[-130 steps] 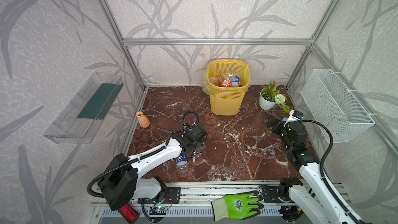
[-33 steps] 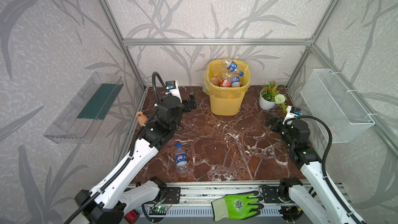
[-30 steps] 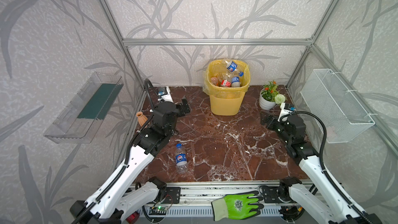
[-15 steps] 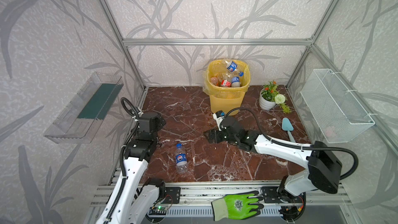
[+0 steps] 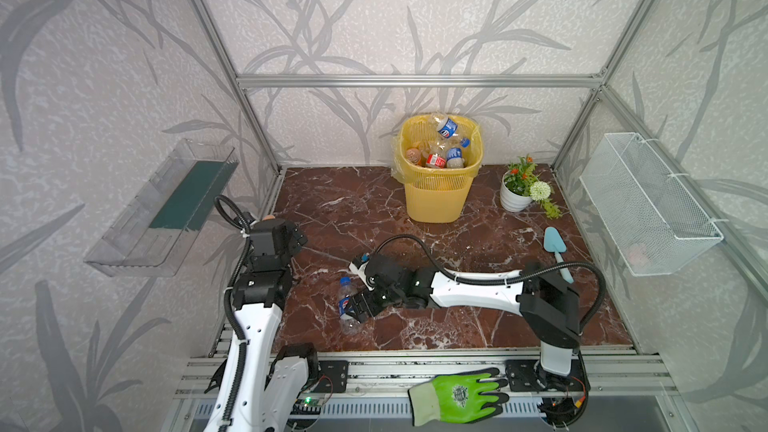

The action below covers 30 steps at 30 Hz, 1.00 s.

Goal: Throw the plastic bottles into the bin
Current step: 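Close the right gripper on the last blue-labelled bottle while the left arm withdraws, then lift the blue-labelled bottle with the right gripper and drop it into the bin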

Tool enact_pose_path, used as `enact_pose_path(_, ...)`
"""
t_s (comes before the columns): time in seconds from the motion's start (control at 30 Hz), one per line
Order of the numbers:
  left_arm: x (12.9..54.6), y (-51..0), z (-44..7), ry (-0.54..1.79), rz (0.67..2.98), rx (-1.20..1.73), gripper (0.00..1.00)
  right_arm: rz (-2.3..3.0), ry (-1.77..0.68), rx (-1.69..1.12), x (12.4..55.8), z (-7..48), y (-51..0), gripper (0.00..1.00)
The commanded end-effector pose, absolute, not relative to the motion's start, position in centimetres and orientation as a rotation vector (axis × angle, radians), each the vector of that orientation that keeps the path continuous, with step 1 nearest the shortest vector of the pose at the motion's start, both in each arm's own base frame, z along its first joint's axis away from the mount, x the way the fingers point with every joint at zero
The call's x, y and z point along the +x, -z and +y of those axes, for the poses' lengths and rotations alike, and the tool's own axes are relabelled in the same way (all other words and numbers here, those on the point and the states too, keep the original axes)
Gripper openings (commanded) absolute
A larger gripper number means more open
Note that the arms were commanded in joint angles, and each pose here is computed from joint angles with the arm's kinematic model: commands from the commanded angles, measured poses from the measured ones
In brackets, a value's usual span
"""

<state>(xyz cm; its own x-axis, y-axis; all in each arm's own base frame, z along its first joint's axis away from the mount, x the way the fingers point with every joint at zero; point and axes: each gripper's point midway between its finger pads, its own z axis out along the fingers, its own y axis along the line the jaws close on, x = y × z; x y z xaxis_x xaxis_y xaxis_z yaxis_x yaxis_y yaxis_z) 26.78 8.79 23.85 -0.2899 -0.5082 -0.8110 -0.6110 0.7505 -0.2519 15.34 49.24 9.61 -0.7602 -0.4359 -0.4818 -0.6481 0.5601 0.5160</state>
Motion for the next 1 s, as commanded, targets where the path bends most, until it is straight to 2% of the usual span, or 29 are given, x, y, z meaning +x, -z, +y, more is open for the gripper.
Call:
enact_pose_path(0.0, 26.9, -24.8, 8.4, -0.089, 1.928, -0.822, 0.99, 2.555, -0.984, -0.899, 14.8, 50.1, -8.6, 0.87)
enact_pose_path(0.33, 26.7, -25.2, 8.0, -0.058, 1.919, -0.809, 0.99, 2.698, -0.819, -0.951, 14.9, 51.8, -3.9, 0.88)
enact_pose_path(0.5, 26.2, -25.3, 8.0, -0.062, 1.909, -0.811, 0.99, 2.737, -0.712, -0.991, 15.5, 51.4, -1.8, 0.82)
enact_pose_path(0.6, 26.0, -25.6, 8.1, -0.062, 1.898, -0.810, 0.99, 2.777, -0.699, -1.006, 15.7, 51.3, -1.1, 0.75)
enact_pose_path(0.83, 25.7, -24.9, 7.9, -0.066, 1.921, -0.800, 0.99, 2.647, -0.712, -0.928, 18.6, 50.3, -4.5, 0.50)
enact_pose_path(0.97, 25.9, -24.5, 7.4, -0.026, 1.930, -0.788, 0.99, 2.447, -0.752, -0.883, 20.9, 48.9, -9.9, 0.50)
